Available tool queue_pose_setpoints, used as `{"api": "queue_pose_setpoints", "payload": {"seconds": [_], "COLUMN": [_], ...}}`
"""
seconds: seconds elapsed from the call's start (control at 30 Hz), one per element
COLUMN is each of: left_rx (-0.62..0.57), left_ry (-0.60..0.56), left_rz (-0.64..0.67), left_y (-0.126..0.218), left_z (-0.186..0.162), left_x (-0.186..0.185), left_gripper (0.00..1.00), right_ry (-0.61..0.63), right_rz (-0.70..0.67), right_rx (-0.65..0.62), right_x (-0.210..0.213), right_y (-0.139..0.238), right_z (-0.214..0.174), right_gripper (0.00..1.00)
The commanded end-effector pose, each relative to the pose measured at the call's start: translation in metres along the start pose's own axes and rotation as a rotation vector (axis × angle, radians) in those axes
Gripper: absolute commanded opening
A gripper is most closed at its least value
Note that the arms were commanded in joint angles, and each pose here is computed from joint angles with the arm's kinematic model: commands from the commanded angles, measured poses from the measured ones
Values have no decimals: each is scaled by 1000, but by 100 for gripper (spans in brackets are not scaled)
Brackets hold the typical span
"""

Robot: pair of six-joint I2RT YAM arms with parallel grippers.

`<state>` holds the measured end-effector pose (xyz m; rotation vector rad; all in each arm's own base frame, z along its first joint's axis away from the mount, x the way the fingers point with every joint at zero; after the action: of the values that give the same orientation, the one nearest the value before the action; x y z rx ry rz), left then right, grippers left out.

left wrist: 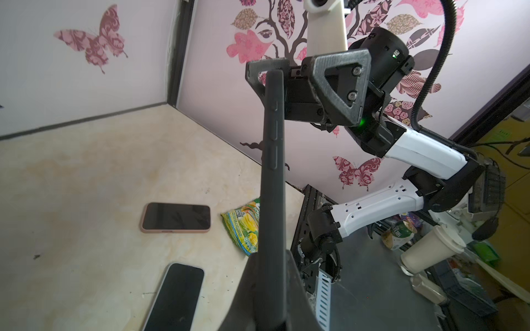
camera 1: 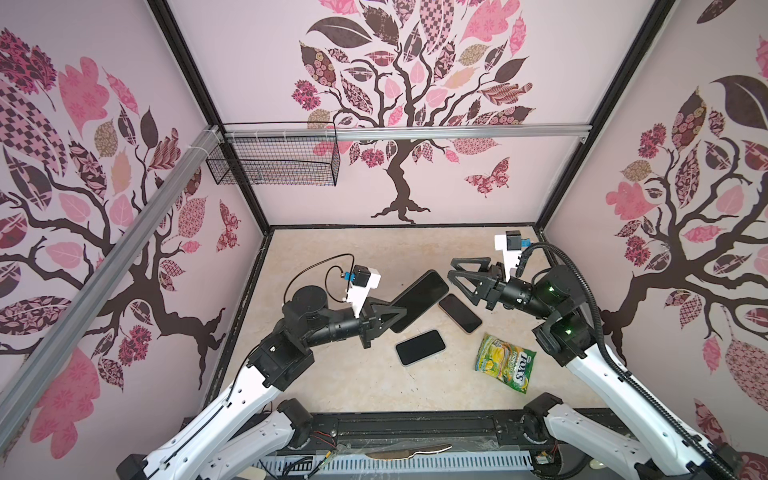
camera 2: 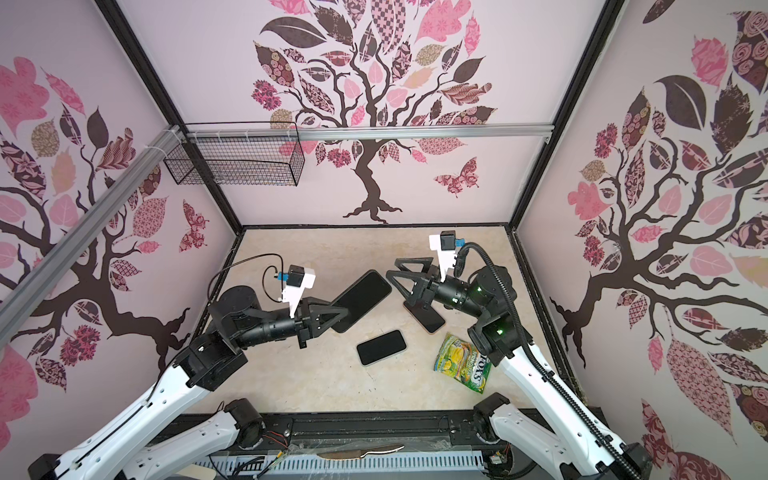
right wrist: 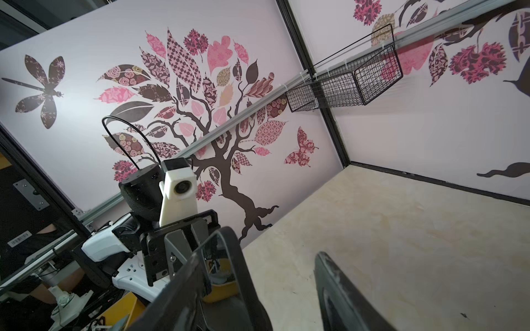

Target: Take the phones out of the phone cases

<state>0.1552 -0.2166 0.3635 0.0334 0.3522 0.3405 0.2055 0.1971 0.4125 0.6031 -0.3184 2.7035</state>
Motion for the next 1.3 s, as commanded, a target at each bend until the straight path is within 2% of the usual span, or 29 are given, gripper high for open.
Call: {"api": "queue_pose_setpoints", "payload": {"seconds": [0.0, 0.23, 0.4, 0.67, 0.87, 1.13, 1.27], "left_rx": [-45, -18, 13, 21, 25, 21, 27], "left_ry": [-144, -242, -228, -281, -298, -328, -333], "left_rz": [-40, -236, -318, -342, -339, -312, -295], "left_y": [14, 15, 7, 3, 6, 10, 10], "left_z": [16, 23, 32, 35, 33, 30, 28], "left_x": [-3, 3, 16, 19, 16, 14, 16], "left_gripper": [0, 0, 0, 0, 0, 0, 0], "right_ry": [47, 108, 98, 28, -16, -87, -111], "right_rz": [68, 174, 213, 207, 283, 281, 295], "right_rx": [76, 97, 109, 146, 147, 142, 156], "right_x": [10, 23, 23, 18, 33, 33, 35], "right_y": [-2, -7, -13, -28, -39, -47, -50], "right_z": [0, 6, 9, 1, 1, 4, 2], "right_gripper": [65, 67, 67, 61, 58, 48, 46]}}
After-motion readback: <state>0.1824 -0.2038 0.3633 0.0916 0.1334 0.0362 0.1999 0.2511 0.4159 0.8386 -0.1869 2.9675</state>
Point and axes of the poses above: each gripper's point midway between its finger pads, its own y axis back along the fingers, its own x axis along the line the jaws close on, z = x × y, the point moved 4 cm from there along y, back along the fingers, and after that the axes turned 1 degree about -y, right-handed, at the moved point
